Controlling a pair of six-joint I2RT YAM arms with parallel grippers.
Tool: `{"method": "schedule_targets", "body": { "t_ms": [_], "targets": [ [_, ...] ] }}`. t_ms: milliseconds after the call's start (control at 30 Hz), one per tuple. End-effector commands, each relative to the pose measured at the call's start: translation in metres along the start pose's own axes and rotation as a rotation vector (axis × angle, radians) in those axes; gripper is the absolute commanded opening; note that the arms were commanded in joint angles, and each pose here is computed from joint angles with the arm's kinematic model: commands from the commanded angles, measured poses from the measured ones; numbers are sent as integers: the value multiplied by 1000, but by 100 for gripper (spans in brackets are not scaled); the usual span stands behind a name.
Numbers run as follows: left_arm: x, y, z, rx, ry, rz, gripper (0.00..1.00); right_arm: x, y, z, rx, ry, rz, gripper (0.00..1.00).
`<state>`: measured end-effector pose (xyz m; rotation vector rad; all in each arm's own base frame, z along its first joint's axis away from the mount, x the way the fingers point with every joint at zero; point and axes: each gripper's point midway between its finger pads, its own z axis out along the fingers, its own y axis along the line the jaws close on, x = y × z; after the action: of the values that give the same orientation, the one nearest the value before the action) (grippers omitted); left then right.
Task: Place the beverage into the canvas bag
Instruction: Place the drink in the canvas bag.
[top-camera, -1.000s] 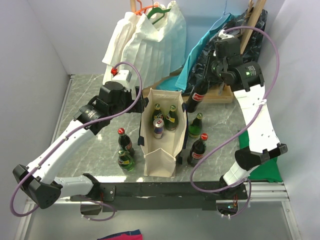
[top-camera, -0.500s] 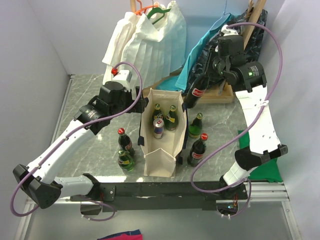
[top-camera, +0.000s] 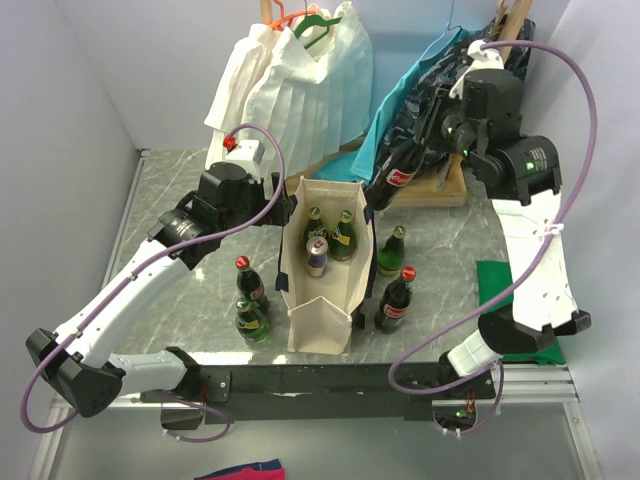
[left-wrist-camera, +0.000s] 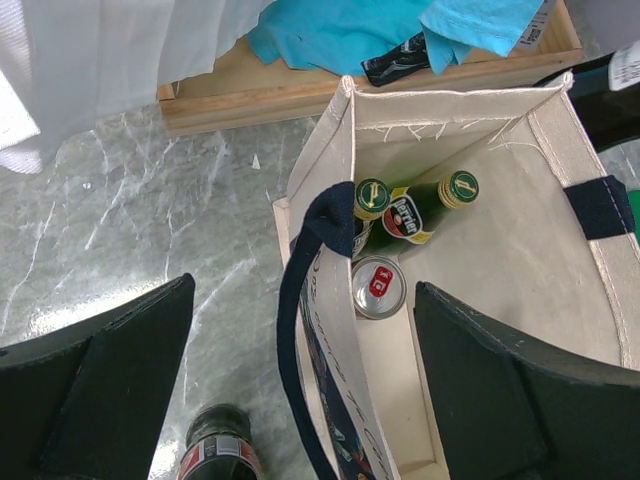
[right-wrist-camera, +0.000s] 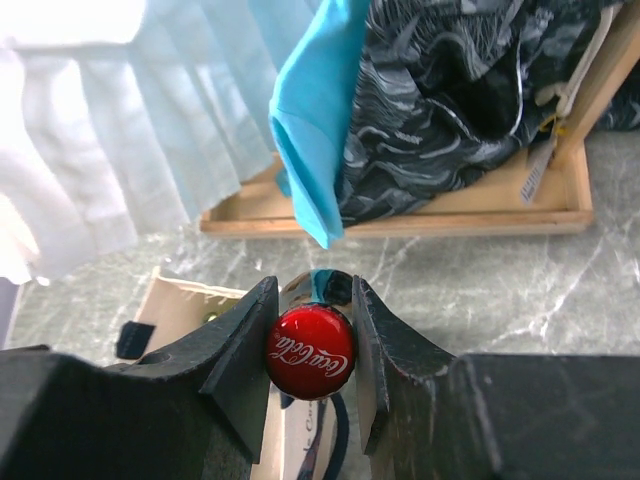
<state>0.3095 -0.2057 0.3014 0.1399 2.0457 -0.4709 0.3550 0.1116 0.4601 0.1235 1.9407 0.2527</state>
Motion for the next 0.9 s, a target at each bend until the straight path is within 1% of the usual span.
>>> {"method": "schedule_targets", "body": {
  "t_ms": [0, 400, 867],
  "targets": [
    [-13, -6, -4, 30, -45, -4, 96, -119, 29, -87, -209, -464, 147, 0],
    [-10, -5, -2, 29, -37, 0, 96, -142, 34, -126, -288, -564, 178, 0],
    [-6, -3, 0, 22, -32, 0, 96, -153, 42, -146, -354, -612, 209, 0]
  ]
}}
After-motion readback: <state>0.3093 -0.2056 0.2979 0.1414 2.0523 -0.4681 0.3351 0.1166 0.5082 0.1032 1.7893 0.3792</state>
